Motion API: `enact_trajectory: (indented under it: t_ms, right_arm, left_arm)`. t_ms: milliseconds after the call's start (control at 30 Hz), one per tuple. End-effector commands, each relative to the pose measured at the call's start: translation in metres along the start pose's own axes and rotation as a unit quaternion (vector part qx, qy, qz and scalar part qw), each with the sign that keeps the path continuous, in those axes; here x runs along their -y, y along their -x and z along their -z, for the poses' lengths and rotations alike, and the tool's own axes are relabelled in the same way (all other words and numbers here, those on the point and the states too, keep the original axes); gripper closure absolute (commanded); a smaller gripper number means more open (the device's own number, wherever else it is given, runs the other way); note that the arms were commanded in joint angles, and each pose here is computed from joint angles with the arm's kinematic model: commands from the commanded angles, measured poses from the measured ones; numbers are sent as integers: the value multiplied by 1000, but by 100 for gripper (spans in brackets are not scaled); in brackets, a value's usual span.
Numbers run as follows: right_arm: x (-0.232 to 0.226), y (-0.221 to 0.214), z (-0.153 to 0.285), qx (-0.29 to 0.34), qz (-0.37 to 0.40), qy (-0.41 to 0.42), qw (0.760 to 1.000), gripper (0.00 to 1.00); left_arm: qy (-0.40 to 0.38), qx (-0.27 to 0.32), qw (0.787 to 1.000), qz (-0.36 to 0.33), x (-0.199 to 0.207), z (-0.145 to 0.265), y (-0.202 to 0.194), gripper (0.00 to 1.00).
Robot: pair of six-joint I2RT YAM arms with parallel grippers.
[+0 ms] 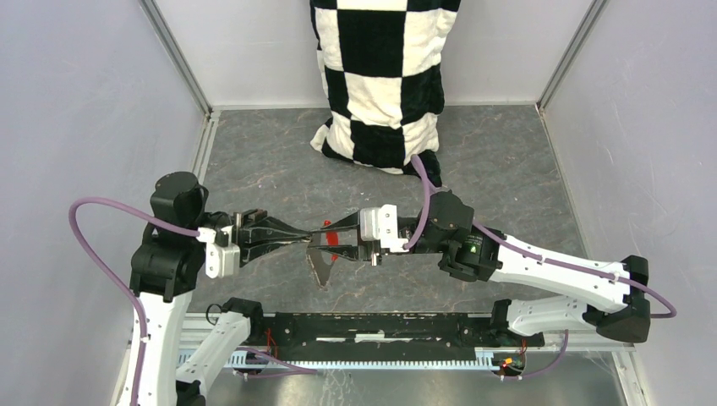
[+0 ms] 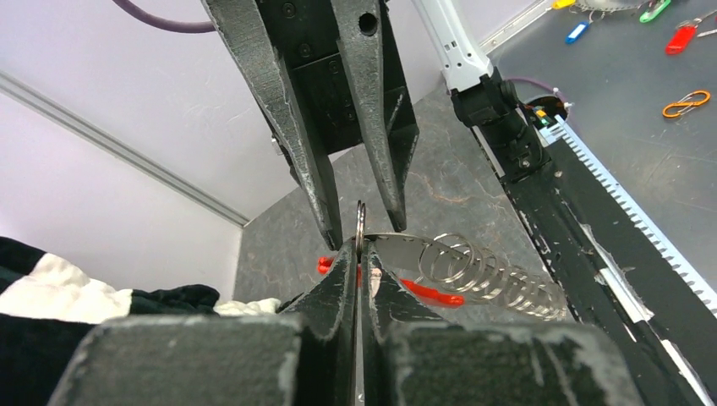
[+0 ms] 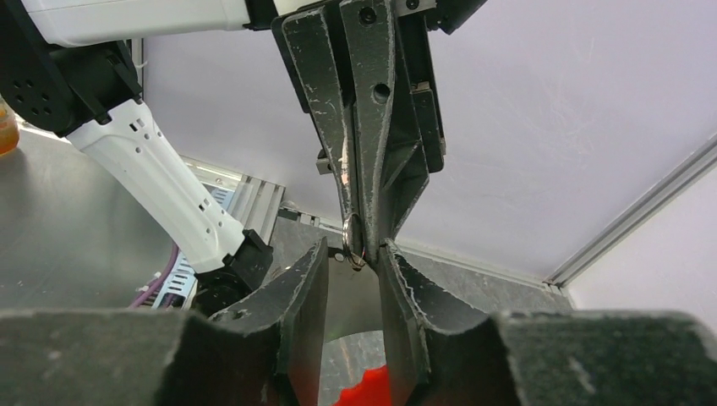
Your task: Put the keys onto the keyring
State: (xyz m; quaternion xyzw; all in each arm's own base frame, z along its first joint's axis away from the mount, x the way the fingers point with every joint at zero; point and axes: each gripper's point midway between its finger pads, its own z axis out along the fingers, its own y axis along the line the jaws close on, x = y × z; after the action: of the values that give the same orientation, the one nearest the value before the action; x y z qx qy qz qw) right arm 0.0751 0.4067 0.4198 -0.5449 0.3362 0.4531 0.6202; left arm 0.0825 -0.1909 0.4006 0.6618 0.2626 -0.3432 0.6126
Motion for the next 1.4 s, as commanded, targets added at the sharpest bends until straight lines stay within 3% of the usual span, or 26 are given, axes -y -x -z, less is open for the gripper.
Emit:
enact_trajectory:
  t_ms: [0, 233, 333, 433, 600, 833, 1167, 1367]
  right_arm:
    - [3, 29, -1, 35, 1, 1, 999, 70]
    - [11, 29, 2, 31, 2, -23, 999, 96]
    - [14, 27, 7, 22, 3, -35, 999, 99]
    - [19, 23, 12, 1, 4, -51, 999, 100]
    - [26, 15, 23, -48, 5, -68, 997, 99]
    - [27, 8, 20, -114, -22, -55, 992, 99]
    - [21, -12, 9, -161, -51, -32, 985, 99]
    - [20, -10, 8, -158, -58, -29, 985, 99]
  left_arm:
    - [-29, 42, 999, 7, 6, -3, 25, 98]
    - [-24, 35, 999, 9, 9, -2, 21, 98]
    - [-17, 26, 999, 11, 9, -2, 15, 97]
    - [-3, 5, 999, 39, 7, 0, 7, 68]
    - [34, -39, 993, 102, -2, 4, -7, 53]
    - [46, -49, 992, 110, -5, 5, -6, 52]
    - [43, -48, 990, 127, -2, 5, -13, 61]
    - [43, -49, 989, 135, 1, 5, -18, 71]
